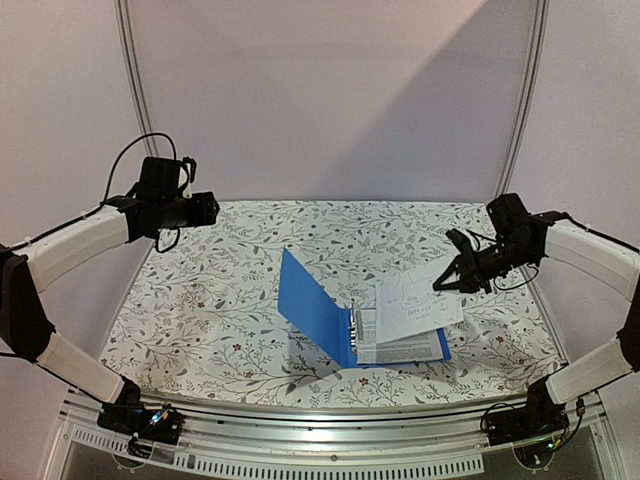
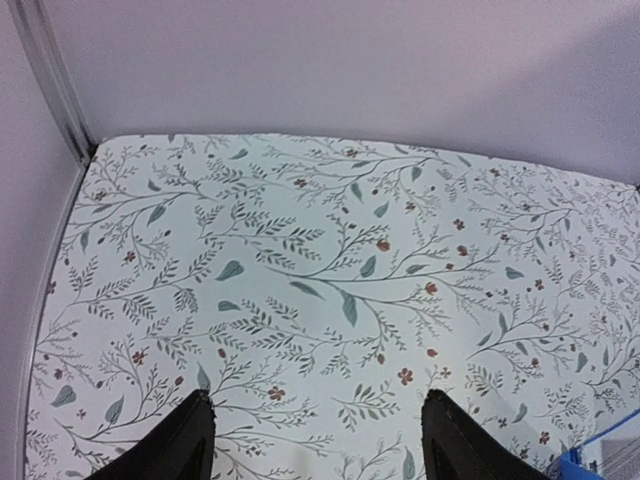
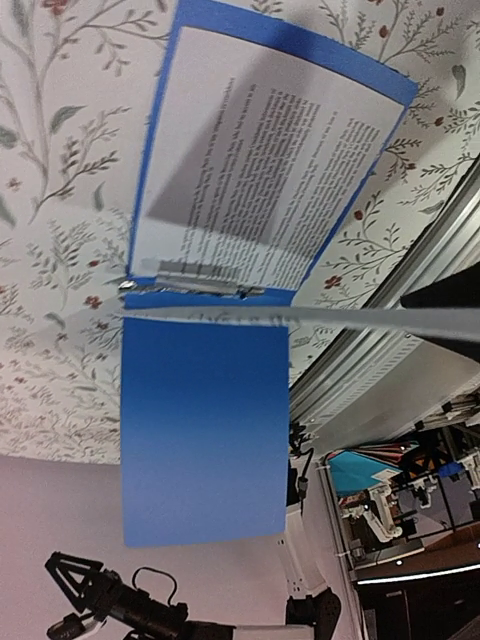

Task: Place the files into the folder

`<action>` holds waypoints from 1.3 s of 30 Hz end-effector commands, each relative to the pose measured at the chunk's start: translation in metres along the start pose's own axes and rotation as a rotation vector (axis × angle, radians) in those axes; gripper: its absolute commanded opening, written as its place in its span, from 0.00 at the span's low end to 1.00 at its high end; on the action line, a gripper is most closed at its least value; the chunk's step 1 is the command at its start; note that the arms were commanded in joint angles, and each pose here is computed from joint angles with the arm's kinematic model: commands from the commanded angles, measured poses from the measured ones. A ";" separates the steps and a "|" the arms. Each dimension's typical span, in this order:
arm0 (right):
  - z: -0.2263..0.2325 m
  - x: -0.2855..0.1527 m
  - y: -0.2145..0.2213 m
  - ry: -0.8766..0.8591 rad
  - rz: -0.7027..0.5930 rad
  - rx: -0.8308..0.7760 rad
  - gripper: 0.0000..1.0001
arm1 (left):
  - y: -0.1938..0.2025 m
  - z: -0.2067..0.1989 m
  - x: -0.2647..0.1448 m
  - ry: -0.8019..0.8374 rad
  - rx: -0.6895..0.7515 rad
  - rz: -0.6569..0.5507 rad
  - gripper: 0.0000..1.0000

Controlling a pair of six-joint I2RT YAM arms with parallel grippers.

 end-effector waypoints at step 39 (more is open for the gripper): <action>-0.080 0.071 0.012 0.087 0.195 0.158 0.00 | 0.004 -0.003 0.003 0.109 -0.048 0.016 0.68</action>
Point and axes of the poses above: each gripper's point midway between its finger pads, its own x axis out along the fingers, its own z axis along the line the jaws close on, y = z × x, the point moved 2 cm from there along -x, back along the fingers, and after that the axes turned 9 degrees about -x, right-handed, at the moved point
